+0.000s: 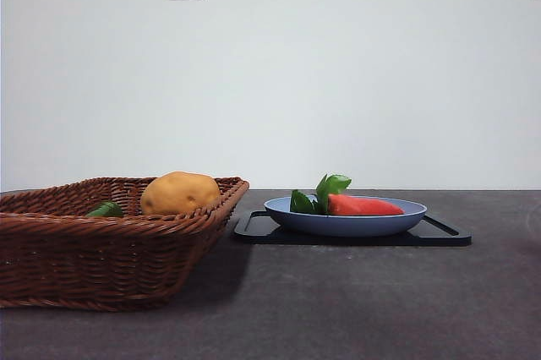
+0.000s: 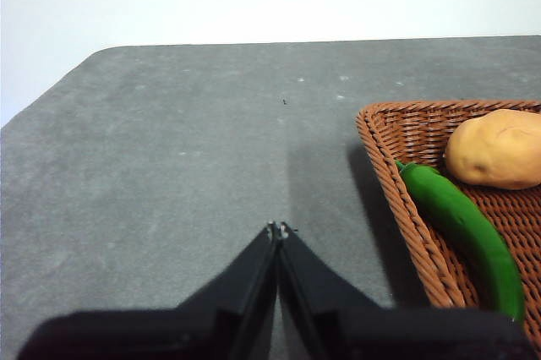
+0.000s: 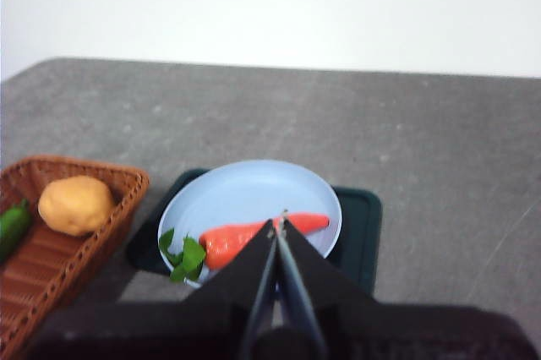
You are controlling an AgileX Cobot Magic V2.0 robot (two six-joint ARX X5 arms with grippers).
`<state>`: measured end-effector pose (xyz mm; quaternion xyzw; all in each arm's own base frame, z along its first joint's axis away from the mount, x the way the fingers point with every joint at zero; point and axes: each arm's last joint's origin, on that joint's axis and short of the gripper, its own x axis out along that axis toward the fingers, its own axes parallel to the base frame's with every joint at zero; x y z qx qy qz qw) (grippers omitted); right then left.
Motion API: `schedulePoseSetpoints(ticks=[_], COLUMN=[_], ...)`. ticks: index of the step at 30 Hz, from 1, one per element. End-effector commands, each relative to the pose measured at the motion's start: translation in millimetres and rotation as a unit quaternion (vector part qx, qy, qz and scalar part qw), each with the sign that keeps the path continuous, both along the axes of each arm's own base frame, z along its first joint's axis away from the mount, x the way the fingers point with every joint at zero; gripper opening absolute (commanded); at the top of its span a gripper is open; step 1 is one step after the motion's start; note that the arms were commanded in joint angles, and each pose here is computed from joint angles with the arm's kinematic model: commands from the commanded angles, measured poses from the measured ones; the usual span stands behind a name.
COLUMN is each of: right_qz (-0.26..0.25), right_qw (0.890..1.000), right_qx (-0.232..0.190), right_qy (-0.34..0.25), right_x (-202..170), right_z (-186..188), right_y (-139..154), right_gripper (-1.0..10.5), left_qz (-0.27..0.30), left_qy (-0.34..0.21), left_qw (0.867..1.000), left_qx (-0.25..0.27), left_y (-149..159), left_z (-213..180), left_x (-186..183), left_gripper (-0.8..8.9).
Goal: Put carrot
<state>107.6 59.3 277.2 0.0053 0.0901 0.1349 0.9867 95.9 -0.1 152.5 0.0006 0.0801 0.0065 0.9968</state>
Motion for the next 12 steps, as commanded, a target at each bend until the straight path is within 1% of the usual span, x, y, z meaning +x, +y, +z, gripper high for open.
schedulePoseSetpoints(ticks=[1, 3, 5, 7, 12], right_qz=[-0.020, -0.039, -0.045, -0.055, -0.083], right_qw=[0.999, 0.998, 0.996, 0.995, 0.994], right_qx=[-0.002, 0.015, 0.024, 0.023, 0.018], right_qy=[-0.040, -0.057, -0.072, -0.081, -0.069], right_x=[-13.1, -20.1, -25.9, -28.6, -23.8], right_z=[8.2, 7.5, 2.2, -8.4, -46.8], right_y=[-14.4, -24.2, -32.7, -39.7, -50.3], right_gripper=[0.0, 0.0, 0.0, 0.0, 0.0], left_qz=[0.002, 0.002, 0.002, 0.002, 0.002], left_qy=[-0.002, -0.002, -0.002, -0.002, -0.002], left_qw=[1.000, 1.000, 1.000, 1.000, 1.000], left_qx=[-0.003, -0.003, -0.003, -0.003, -0.003], left_y=[0.3, 0.3, 0.3, 0.2, 0.2], left_z=[-2.3, -2.3, -2.3, -2.3, -2.3], left_x=[0.6, 0.6, 0.6, 0.6, 0.6], left_gripper=[0.08, 0.08, 0.08, 0.08, 0.08])
